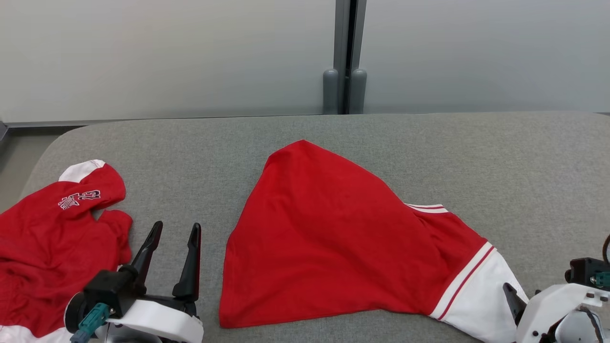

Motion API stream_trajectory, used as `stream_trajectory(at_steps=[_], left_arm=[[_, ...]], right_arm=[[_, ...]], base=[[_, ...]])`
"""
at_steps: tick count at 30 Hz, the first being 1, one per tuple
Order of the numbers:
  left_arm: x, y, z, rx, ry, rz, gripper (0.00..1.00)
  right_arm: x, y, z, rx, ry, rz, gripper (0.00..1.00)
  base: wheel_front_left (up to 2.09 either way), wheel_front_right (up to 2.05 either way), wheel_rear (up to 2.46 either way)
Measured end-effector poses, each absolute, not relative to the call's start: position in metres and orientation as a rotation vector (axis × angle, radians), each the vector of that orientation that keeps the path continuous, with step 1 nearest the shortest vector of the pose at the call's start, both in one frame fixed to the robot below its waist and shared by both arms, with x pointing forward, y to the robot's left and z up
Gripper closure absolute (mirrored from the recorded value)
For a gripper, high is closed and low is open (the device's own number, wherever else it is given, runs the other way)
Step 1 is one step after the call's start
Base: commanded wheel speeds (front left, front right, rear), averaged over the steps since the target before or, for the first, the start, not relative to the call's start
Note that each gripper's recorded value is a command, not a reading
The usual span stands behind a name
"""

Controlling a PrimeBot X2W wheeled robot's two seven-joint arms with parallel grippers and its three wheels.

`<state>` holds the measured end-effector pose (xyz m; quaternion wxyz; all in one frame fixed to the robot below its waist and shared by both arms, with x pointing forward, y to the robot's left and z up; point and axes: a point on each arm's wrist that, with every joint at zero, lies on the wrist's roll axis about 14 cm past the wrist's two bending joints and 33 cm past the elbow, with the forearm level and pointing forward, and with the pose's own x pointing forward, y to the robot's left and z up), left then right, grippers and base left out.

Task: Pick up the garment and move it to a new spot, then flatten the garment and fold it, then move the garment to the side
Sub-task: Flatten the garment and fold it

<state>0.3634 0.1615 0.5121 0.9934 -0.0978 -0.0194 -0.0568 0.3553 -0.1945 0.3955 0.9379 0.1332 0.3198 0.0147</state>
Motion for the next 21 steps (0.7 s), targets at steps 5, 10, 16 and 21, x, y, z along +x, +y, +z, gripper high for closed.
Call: stream_trajectory(at_steps=[5, 10, 16, 21], left_arm=[[0.365, 0.168, 0.509, -0.189, -0.028, -0.097, 0.0], [0.365, 0.174, 0.507, -0.186, -0.02, -0.082, 0.0], [0.367, 0.178, 0.503, -0.186, -0.011, -0.067, 0.0], [0.374, 0.177, 0.501, -0.19, -0.005, -0.069, 0.0]], right_arm=[[0.358, -0.182, 0.376, 0.291, 0.759, 0.057, 0.15], [0.37, -0.176, 0.377, 0.299, 0.746, 0.078, 1.0], [0.403, -0.173, 0.402, 0.333, 0.617, 0.084, 1.0], [0.427, -0.172, 0.412, 0.358, 0.58, 0.087, 1.0]], base=[[0.0, 0.0, 0.0], [0.0, 0.0, 0.0], [0.0, 0.0, 0.0], [0.0, 0.0, 0.0]])
